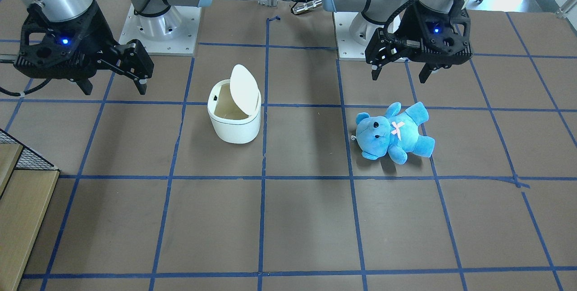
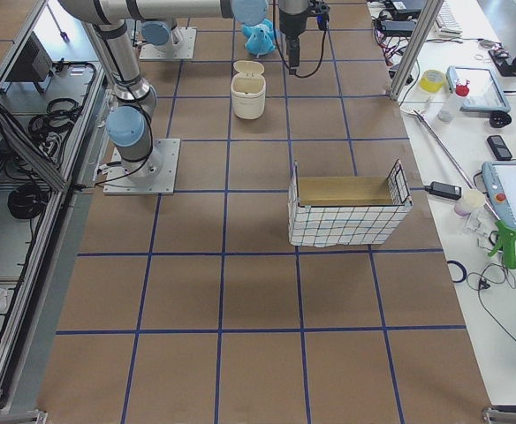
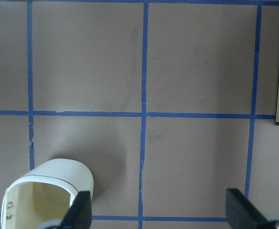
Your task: Open trash can with right arm
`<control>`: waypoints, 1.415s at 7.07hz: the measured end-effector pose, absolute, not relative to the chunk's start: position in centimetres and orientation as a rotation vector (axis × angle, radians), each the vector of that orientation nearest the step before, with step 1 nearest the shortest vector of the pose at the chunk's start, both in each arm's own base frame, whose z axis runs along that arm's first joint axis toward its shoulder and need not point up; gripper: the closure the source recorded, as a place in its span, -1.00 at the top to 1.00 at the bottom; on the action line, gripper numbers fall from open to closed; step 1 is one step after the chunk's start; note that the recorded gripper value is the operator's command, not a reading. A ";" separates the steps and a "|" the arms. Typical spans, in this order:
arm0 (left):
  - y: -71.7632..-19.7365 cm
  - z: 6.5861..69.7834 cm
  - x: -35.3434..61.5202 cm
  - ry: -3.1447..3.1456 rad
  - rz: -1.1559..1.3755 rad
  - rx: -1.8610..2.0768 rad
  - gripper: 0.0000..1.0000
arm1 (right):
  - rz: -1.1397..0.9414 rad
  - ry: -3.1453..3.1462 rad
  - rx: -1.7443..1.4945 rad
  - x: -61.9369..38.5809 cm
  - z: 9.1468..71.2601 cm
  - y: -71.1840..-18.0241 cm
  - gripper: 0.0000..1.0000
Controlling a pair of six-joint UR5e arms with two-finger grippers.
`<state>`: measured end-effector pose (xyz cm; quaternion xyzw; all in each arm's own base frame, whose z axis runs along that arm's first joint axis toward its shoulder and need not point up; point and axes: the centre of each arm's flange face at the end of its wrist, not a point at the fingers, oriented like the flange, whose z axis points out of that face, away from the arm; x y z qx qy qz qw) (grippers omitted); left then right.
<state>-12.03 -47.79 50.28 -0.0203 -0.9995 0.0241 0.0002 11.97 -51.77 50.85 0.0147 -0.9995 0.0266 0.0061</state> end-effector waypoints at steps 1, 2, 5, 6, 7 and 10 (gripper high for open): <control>-47.8 50.3 -12.0 -3.140 0.076 -0.064 1.00 | 0.061 -3.122 0.045 11.9 50.8 -51.6 1.00; -47.8 50.3 -12.0 -3.140 0.076 -0.064 1.00 | 0.052 -3.121 0.045 11.9 50.8 -51.5 1.00; -47.8 50.3 -12.0 -3.139 0.076 -0.064 1.00 | 0.038 -3.154 0.046 12.2 50.6 -51.4 1.00; -47.8 50.3 -12.0 -3.140 0.076 -0.064 1.00 | 0.036 -3.160 0.045 12.3 50.6 -51.4 1.00; -47.8 50.3 -12.0 -3.139 0.076 -0.064 1.00 | 0.035 -3.160 0.045 12.2 50.6 -51.4 1.00; -47.8 50.3 -12.0 -3.140 0.076 -0.064 1.00 | 0.033 -3.153 0.046 12.1 50.6 -51.4 1.00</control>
